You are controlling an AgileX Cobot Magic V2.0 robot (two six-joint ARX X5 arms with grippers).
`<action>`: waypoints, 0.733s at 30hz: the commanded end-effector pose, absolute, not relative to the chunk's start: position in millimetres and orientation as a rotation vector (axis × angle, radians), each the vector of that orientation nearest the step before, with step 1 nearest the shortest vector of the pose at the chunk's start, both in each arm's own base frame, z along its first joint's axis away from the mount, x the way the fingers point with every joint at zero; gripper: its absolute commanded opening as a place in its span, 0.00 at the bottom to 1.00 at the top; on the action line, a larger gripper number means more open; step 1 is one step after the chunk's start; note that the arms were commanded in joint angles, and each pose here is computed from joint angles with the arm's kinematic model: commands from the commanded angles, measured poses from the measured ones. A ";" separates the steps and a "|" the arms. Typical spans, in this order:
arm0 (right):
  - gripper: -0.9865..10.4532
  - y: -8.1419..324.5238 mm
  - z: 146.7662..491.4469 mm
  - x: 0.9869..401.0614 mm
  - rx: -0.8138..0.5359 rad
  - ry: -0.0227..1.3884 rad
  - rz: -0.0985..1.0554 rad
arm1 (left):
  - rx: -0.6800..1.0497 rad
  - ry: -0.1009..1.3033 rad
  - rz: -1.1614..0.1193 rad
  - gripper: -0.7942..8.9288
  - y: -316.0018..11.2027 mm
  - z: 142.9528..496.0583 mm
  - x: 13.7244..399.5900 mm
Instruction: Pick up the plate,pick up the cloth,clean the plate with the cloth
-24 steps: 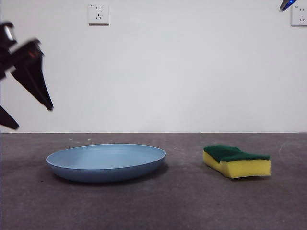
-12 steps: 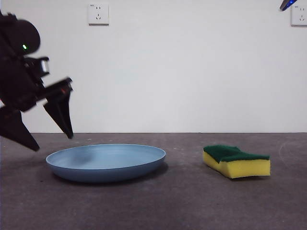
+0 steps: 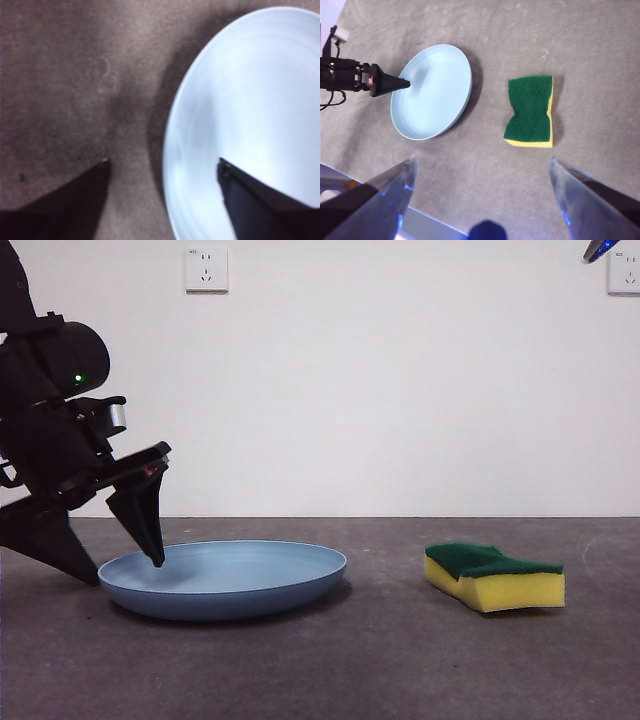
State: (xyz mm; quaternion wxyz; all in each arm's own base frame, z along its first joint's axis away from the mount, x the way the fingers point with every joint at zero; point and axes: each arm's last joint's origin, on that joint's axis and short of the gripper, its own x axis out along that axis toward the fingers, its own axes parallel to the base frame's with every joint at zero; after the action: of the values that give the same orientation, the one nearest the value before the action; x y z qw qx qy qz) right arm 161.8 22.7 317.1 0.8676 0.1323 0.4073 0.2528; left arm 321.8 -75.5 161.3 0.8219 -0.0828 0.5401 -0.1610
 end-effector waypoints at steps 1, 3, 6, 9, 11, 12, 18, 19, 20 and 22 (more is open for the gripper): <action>0.47 22.8 318.4 161.9 0.267 0.844 0.534 | -0.147 1.195 -0.371 0.13 -80.5 149.4 318.4; 0.47 22.8 318.4 161.9 0.268 0.844 0.533 | -0.126 1.192 -0.389 0.07 -82.3 149.4 317.9; 0.47 22.8 318.4 161.9 0.267 0.844 0.534 | -0.118 1.185 -0.396 0.07 -82.7 150.0 318.1; 0.47 23.0 317.9 162.7 0.265 0.847 0.531 | -0.118 1.166 -0.399 0.07 -82.5 156.6 317.0; 0.47 24.1 317.1 164.4 0.252 0.852 0.532 | -0.117 1.138 -0.403 0.07 -82.0 165.7 315.0; 0.47 25.3 316.3 166.0 0.240 0.859 0.521 | -0.117 1.112 -0.407 0.07 -81.7 173.9 313.2; 0.47 38.5 313.3 181.9 0.139 0.913 0.467 | -0.111 0.959 -0.431 0.07 -78.0 229.5 290.3; 0.47 41.9 312.8 185.5 0.123 0.921 0.468 | -0.108 0.936 -0.429 0.07 -76.7 238.0 285.4; 0.47 44.8 312.5 188.5 0.111 0.926 0.470 | -0.105 0.918 -0.425 0.07 -75.1 246.4 279.5; 0.47 54.4 310.2 197.9 0.069 0.941 0.477 | -0.098 0.879 -0.427 0.07 -71.4 264.5 264.8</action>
State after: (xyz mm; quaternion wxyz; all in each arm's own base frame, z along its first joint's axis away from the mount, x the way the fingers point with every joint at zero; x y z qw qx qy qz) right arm 194.8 51.5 310.5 0.8635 0.0446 0.4502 0.2227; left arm 271.0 -71.8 261.8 0.8810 -0.0550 0.4252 -0.2002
